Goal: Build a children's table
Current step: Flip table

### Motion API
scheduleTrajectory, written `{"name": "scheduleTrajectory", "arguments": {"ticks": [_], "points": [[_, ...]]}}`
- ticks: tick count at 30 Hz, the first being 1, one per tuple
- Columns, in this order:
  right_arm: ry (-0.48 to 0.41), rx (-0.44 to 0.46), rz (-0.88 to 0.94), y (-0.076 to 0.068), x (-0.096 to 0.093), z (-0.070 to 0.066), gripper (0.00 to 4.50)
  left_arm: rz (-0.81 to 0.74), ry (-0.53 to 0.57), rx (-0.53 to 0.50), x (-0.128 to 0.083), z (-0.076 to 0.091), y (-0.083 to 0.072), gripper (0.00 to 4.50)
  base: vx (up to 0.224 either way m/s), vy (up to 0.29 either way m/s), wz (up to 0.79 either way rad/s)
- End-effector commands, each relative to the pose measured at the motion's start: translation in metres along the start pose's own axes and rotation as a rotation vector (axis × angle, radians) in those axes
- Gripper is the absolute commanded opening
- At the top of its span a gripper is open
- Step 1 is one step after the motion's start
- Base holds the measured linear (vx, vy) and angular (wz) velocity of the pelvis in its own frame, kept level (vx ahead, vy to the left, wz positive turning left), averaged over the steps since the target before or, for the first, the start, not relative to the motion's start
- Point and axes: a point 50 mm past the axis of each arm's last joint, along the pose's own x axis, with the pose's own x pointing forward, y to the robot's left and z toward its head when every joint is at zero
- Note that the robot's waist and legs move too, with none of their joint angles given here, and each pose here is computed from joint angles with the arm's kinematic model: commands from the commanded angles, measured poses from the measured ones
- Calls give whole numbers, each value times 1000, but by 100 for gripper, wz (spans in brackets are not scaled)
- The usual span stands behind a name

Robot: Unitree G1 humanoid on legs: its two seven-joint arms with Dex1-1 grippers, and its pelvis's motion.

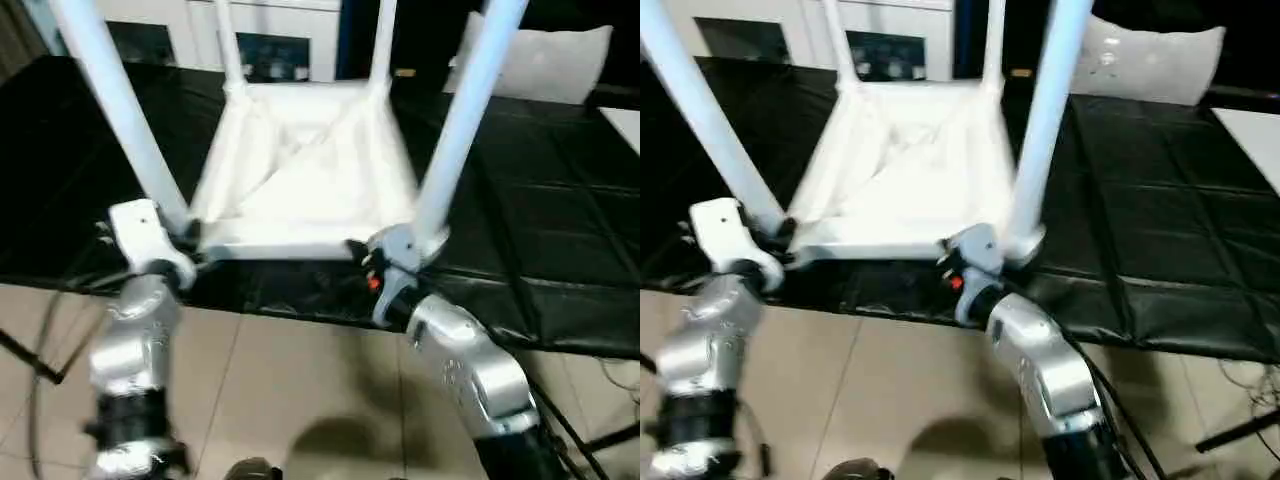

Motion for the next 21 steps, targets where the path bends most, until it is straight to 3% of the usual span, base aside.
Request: {"name": "scheduleTrajectory", "arguments": {"ticks": [1,3,9,12,19,21], "points": [[-8,39,-60,-7,4,0,450,-159,113,-266,-5,-25,-35,208,0,0,0],[-9,71,-92,-10,6,0,450,-168,128,-336,-8,-27,-41,208,0,0,0],[-49,150,-103,-11,12,2,450,-221,174,-326,-16,-34,-55,207,0,0,0],[-152,259,-62,-6,23,13,450,-282,220,-342,-22,-39,-74,206,0,0,0],[-199,345,-132,-15,34,18,450,-308,245,-361,-22,-41,-84,206,0,0,0],[-231,413,-165,-20,41,21,450,-314,256,-363,-23,-42,-86,206,0,0,0]]}}
